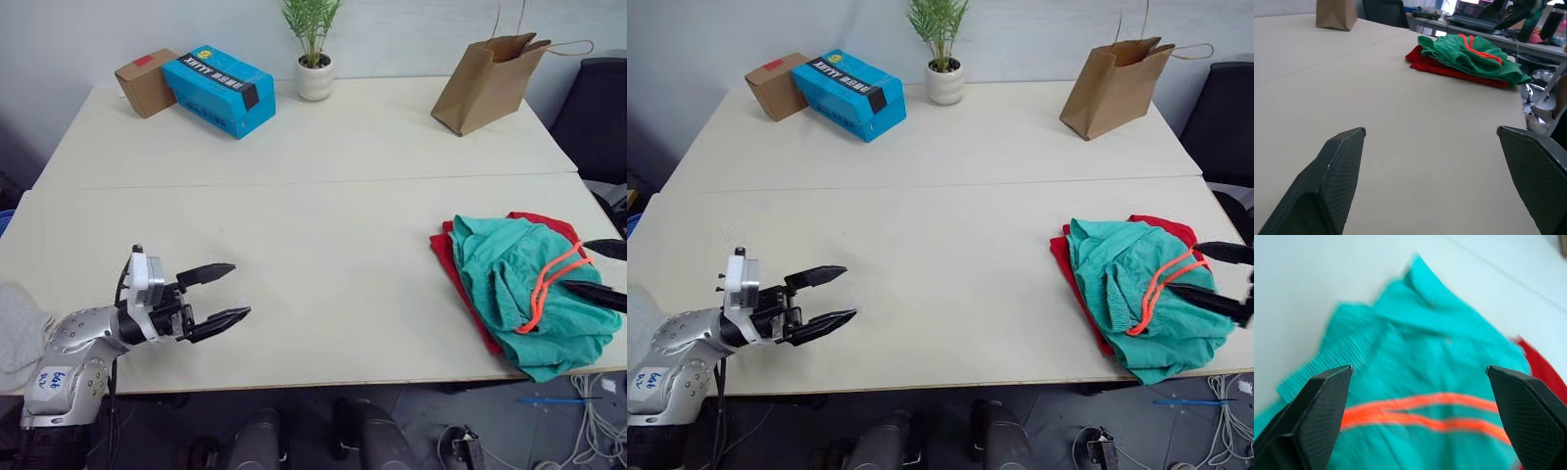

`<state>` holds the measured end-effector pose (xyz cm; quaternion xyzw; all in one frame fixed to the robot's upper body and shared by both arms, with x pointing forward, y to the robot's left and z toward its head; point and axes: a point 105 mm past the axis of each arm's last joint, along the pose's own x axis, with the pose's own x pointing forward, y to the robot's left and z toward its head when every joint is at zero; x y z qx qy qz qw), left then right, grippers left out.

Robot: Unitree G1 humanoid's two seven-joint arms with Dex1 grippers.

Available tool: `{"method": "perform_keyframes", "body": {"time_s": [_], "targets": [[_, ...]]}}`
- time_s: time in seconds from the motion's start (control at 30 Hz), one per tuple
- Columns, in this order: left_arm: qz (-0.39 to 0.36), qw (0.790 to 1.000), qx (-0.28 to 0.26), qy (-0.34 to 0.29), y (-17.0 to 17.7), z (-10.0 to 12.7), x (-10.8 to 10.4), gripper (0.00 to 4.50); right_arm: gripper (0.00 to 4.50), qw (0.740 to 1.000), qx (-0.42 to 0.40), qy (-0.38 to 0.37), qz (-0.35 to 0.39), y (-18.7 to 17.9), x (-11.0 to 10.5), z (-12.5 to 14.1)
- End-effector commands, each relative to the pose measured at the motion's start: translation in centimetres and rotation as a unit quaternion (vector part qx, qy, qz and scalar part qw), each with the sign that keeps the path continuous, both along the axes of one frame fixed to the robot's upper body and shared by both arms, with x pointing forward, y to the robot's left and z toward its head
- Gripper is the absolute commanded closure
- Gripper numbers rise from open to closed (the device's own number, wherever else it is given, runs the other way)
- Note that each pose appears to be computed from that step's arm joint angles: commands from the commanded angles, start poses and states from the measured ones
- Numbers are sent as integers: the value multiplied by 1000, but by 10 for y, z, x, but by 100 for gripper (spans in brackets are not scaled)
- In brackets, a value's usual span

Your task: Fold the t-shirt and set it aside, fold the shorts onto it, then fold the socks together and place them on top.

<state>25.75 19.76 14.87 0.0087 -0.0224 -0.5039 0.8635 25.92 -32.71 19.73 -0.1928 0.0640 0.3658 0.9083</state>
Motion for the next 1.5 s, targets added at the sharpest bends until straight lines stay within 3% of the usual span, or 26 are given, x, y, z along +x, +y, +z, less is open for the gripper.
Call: {"method": "perform_keyframes", "body": {"time_s": [0.03,0.2,0.37,0.47,0.53,0.67,0.77,0.83,0.9,1.0,1.07,1.13,1.2,1.27,1.4,1.5], "targets": [[58,998,3,-20,20,7,-1,0,1,993,-3,-78,87,57,3,-3],[180,983,12,-34,53,2,-22,0,1,970,24,-147,193,125,2,-30],[371,927,2,-53,104,3,-62,0,1,947,87,-174,257,171,-6,-43],[477,878,-1,-32,134,-2,-98,0,1,935,122,-159,292,189,-17,-45],[554,833,-2,-12,156,-9,-125,0,1,929,144,-145,309,195,-22,-44],[710,703,-22,41,196,-26,-192,0,1,912,155,-153,348,205,-31,-39],[752,653,-33,88,201,-38,-223,0,1,903,163,-154,368,210,-37,-36],[766,633,-32,112,204,-44,-230,0,1,899,166,-148,377,214,-39,-37],[752,648,-31,117,202,-40,-223,0,1,898,169,-143,379,216,-39,-38],[693,706,9,143,189,-29,-195,0,1,898,174,-135,380,219,-35,-37],[676,719,59,150,190,-21,-184,0,1,896,181,-125,386,221,-35,-35],[666,720,112,161,195,-14,-169,0,1,889,188,-122,399,224,-36,-29],[661,717,131,179,197,-15,-161,0,1,884,190,-124,409,228,-37,-25],[673,693,155,207,206,-22,-157,0,1,880,194,-125,414,231,-37,-22],[651,686,249,209,211,-26,-138,0,1,876,199,-118,422,238,-42,-20],[651,679,264,213,218,-29,-132,0,1,881,197,-117,414,237,-40,-21]]}}
